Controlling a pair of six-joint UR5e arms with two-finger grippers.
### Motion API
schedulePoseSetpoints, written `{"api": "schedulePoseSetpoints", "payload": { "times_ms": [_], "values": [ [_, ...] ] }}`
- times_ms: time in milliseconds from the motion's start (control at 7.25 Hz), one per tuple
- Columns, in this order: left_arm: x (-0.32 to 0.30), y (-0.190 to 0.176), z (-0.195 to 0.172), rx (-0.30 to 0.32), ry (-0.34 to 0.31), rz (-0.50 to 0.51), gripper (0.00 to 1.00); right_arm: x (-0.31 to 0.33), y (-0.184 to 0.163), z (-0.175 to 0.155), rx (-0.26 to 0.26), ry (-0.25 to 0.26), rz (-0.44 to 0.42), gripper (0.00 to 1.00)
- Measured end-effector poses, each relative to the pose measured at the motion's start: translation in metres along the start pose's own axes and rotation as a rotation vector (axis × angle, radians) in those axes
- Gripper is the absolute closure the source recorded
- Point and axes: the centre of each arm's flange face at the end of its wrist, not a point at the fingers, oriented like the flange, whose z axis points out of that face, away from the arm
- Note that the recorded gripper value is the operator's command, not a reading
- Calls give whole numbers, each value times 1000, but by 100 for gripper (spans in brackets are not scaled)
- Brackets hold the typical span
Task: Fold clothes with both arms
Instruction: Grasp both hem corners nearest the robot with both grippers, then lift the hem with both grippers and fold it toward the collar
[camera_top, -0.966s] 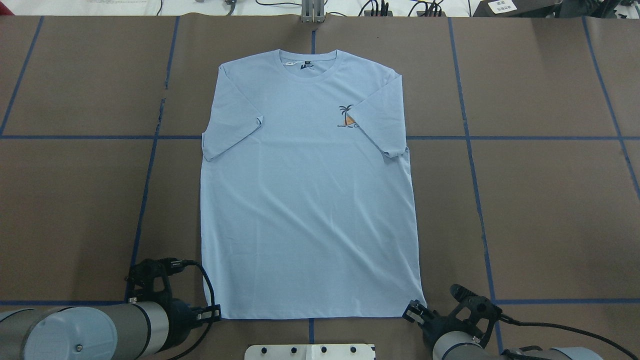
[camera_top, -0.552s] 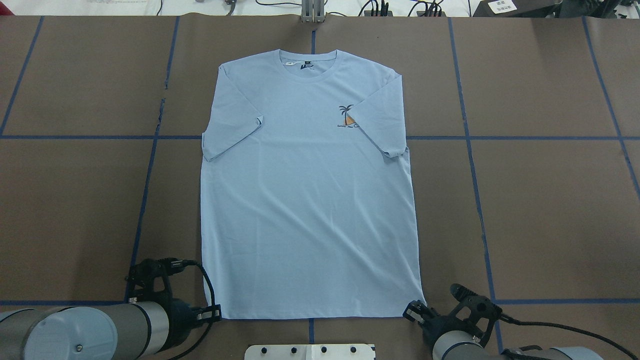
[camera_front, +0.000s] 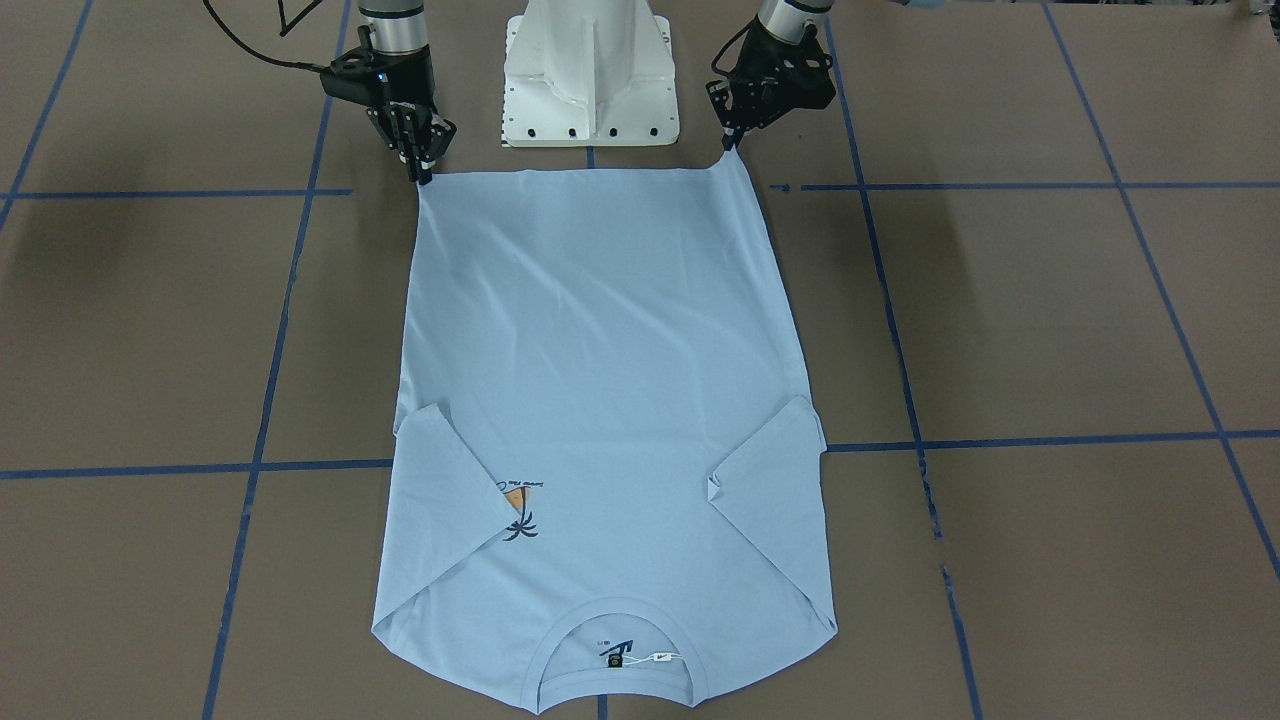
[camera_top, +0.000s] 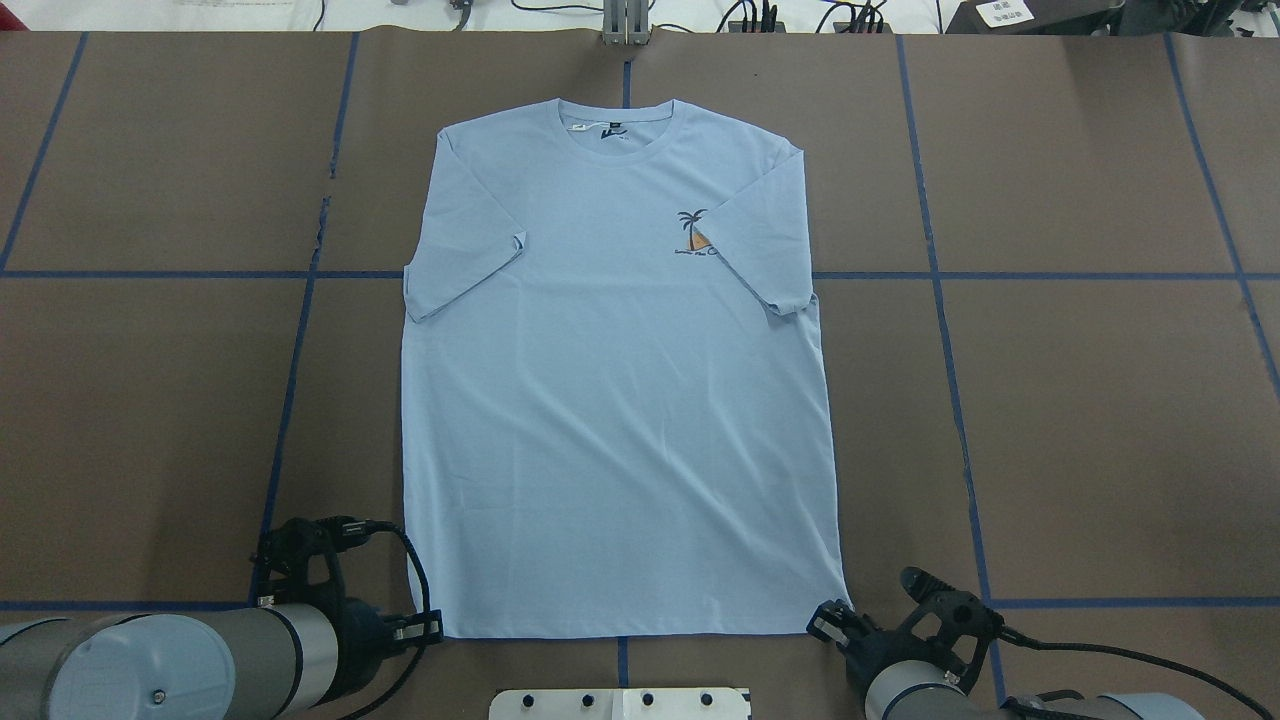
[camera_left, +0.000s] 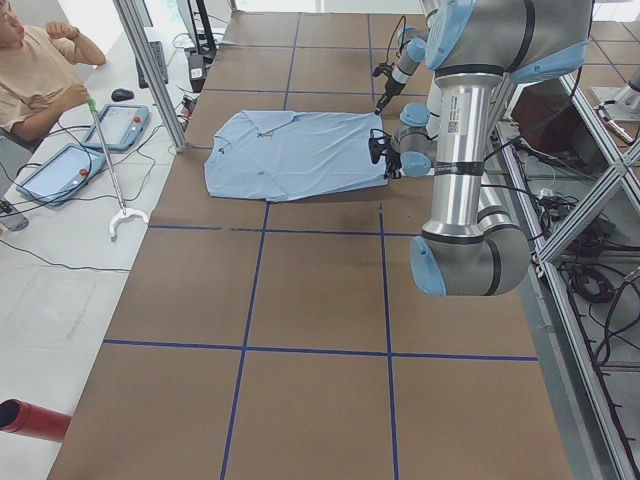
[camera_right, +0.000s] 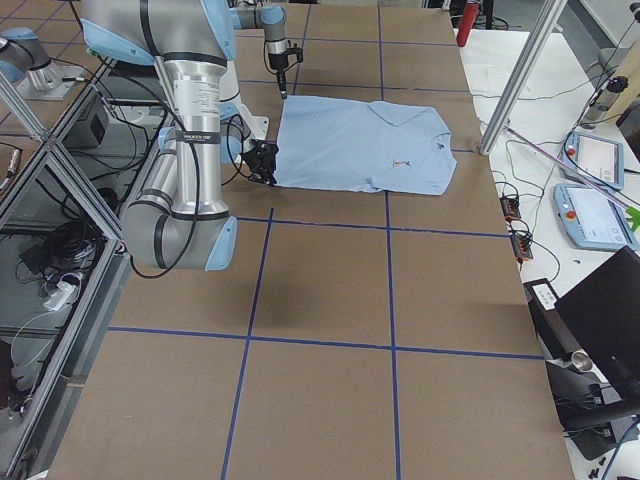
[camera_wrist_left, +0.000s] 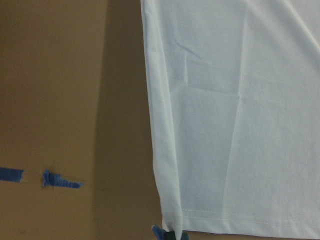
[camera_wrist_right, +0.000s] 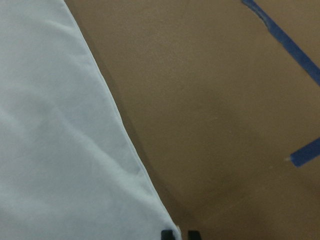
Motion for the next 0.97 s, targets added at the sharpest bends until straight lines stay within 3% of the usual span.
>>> {"api": "schedulePoseSetpoints", "payload": {
  "times_ms": [276,552,966],
  "values": [
    [0,0,0,0,-1,-1,100,-2,-4,-2,13,-9,1,100],
    [5,-1,-17,-2,17,-4,100,-10,-20,-28,0,-39,22,100],
    [28,1,-131,-51,16,-4,100,-17,-44,-139,-75,-48,-10,100]
  ]
}}
